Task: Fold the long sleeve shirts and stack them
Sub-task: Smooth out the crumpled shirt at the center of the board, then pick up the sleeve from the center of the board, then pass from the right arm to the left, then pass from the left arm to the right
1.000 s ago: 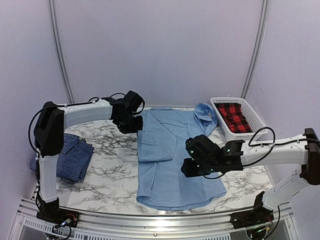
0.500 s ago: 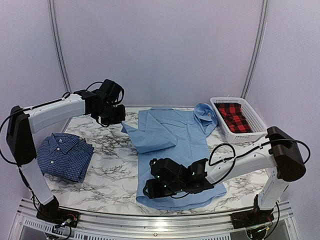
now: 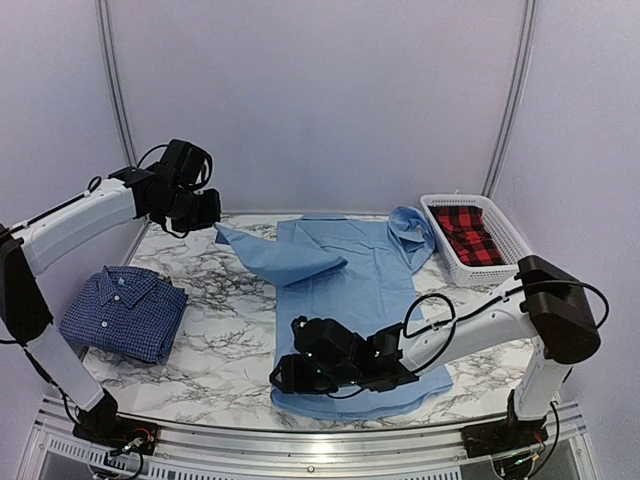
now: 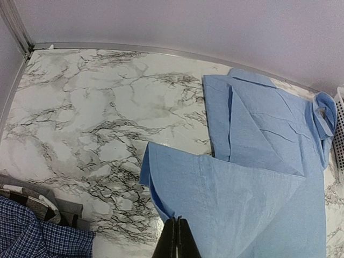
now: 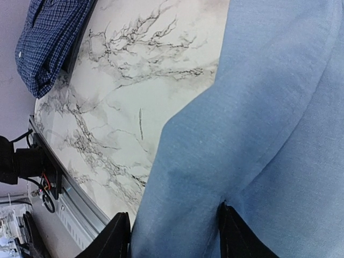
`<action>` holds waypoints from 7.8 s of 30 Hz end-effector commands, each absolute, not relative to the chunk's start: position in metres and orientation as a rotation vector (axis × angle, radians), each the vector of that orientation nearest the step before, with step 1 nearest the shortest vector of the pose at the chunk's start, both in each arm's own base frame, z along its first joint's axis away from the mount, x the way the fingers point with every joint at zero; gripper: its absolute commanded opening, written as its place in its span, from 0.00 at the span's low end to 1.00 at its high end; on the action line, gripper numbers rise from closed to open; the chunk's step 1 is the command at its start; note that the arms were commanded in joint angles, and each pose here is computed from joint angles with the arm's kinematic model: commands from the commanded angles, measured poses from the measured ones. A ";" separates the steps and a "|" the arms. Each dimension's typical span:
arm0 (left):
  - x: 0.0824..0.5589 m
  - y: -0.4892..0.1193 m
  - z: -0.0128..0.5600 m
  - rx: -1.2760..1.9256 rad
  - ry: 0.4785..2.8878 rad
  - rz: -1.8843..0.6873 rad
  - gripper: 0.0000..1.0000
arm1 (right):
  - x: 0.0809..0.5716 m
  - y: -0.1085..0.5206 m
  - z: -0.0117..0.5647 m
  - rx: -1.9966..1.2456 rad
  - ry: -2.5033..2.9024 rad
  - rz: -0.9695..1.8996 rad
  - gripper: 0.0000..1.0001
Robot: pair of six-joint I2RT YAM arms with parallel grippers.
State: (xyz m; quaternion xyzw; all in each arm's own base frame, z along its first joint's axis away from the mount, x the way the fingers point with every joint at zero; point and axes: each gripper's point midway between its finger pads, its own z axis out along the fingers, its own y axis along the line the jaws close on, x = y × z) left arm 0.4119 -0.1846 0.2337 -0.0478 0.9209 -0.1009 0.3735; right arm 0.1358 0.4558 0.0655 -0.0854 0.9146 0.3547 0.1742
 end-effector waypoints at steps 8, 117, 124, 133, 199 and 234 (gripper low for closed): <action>0.397 -0.127 0.257 -0.174 2.334 -0.162 0.00 | 0.127 0.479 0.065 -0.340 2.603 0.726 0.22; 0.250 -0.149 0.127 -0.222 2.538 -0.421 0.56 | 0.160 0.521 0.068 -1.102 2.242 0.252 0.49; 0.252 -0.148 0.128 -0.225 2.537 -0.430 0.56 | 0.168 0.523 0.061 -1.125 2.205 0.174 0.48; 0.252 -0.147 0.126 -0.229 2.546 -0.432 0.55 | 0.188 0.529 0.051 -1.104 2.200 0.123 0.40; 0.251 -0.198 0.102 -0.796 2.431 -1.132 0.63 | 0.205 0.555 0.121 -0.991 2.279 0.452 0.00; 0.266 -0.231 0.104 -0.782 2.512 -1.180 0.00 | 0.203 0.536 0.120 -0.940 1.922 0.148 0.75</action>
